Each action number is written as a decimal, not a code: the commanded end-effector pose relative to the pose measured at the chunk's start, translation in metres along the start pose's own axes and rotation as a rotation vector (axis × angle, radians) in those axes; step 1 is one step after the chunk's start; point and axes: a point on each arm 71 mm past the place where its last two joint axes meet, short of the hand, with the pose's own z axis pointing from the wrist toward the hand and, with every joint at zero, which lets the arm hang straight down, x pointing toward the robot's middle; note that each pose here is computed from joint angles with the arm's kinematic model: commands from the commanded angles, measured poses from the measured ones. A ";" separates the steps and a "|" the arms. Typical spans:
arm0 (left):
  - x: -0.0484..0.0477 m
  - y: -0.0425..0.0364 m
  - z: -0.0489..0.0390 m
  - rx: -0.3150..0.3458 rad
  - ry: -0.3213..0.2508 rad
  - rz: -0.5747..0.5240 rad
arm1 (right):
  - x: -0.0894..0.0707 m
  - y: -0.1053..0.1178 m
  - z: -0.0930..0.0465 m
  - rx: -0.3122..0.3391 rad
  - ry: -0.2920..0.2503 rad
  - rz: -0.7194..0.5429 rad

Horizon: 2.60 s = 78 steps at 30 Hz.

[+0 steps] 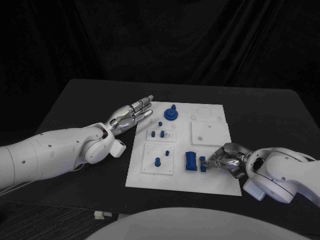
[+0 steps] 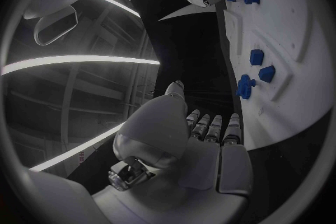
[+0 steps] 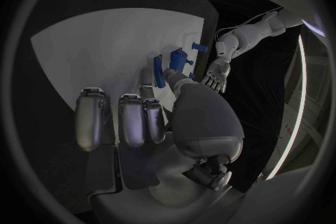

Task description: Assemble the parts on the task board

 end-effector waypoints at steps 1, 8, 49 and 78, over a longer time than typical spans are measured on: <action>0.0016 -0.0007 0.0004 0.011 0.010 -0.015 | 0.000 -0.001 0.000 -0.006 -0.007 -0.024; 0.0007 -0.0008 -0.0006 0.011 0.009 -0.015 | -0.011 0.007 -0.006 -0.158 -0.150 -0.088; -0.0026 0.0006 -0.0043 0.007 0.002 -0.013 | 0.009 -0.005 -0.013 -0.504 -0.155 -0.436; -0.0019 0.0025 -0.0046 -0.002 0.005 -0.017 | 0.007 -0.010 -0.010 -0.442 -0.213 -0.532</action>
